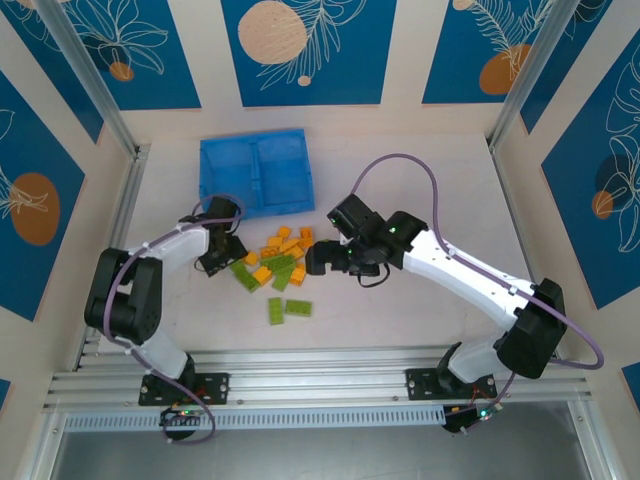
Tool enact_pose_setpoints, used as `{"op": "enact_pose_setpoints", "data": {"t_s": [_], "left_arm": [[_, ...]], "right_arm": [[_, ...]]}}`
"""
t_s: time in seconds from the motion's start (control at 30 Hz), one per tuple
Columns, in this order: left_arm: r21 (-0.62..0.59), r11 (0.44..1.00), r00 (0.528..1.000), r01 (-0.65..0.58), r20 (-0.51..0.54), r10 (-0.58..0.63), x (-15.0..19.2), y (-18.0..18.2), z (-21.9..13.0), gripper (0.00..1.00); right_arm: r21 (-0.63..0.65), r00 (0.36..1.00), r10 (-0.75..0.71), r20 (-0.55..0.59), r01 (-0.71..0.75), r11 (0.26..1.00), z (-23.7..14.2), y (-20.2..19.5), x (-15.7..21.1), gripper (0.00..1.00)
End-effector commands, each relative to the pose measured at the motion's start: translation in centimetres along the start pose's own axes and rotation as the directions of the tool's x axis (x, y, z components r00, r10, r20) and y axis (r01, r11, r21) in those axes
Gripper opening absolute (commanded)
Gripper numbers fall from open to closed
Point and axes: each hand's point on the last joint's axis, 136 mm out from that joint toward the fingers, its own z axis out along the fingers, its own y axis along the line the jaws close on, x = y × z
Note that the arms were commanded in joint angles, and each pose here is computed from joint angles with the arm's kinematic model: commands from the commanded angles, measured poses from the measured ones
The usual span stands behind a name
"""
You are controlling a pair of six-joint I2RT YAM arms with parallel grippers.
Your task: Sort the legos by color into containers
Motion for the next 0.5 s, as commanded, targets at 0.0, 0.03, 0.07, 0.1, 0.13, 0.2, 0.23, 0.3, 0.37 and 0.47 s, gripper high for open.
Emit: {"op": "enact_pose_setpoints", "data": {"t_s": [0.0,0.03,0.07,0.1,0.13,0.2,0.23,0.3,0.37,0.47], "left_arm": [[0.037,0.999,1.000,-0.006,-0.018,0.007,-0.6,-1.2,0.4,0.64],[0.028,0.999,1.000,-0.015,-0.027,0.016,-0.5,-1.1,0.7,0.62],[0.020,1.000,0.999,-0.021,-0.036,0.022,-0.3,-1.0,0.9,0.59],[0.012,1.000,0.999,-0.027,-0.045,0.028,-0.2,-0.9,1.2,0.56],[0.005,0.999,0.998,-0.033,-0.053,0.033,0.0,-0.7,1.4,0.53],[-0.006,0.999,0.997,-0.049,-0.064,0.049,0.3,-0.5,1.7,0.49],[-0.008,0.998,0.996,-0.058,-0.068,0.057,0.4,-0.4,1.8,0.47],[-0.012,0.997,0.995,-0.072,-0.071,0.071,0.4,-0.3,1.8,0.43],[-0.019,0.997,0.994,-0.081,-0.074,0.080,0.4,-0.2,1.6,0.39],[-0.007,0.996,0.995,-0.084,-0.051,0.083,-0.1,-0.4,0.6,0.34]], "right_arm": [[0.017,1.000,0.014,-0.010,-0.014,1.000,-0.3,0.4,0.2,0.99],[0.016,1.000,0.013,-0.011,-0.013,1.000,-0.3,0.5,0.3,0.99],[0.016,1.000,0.011,-0.012,-0.011,1.000,-0.3,0.6,0.4,0.99],[0.014,1.000,0.009,-0.013,-0.008,1.000,-0.3,0.8,0.4,1.00],[0.015,1.000,0.007,-0.013,-0.007,1.000,-0.3,0.9,0.4,0.99],[0.016,1.000,0.005,-0.012,-0.005,1.000,-0.5,1.1,0.4,0.99],[0.013,1.000,0.002,-0.009,-0.002,1.000,-0.6,1.3,0.4,0.99],[0.006,1.000,-0.001,-0.002,0.001,1.000,-0.8,1.6,0.2,1.00],[-0.009,1.000,-0.007,0.007,0.007,1.000,-1.3,2.2,0.1,0.99],[-0.032,0.999,-0.014,0.029,0.015,0.999,-2.2,3.1,-0.2,0.99]]}}
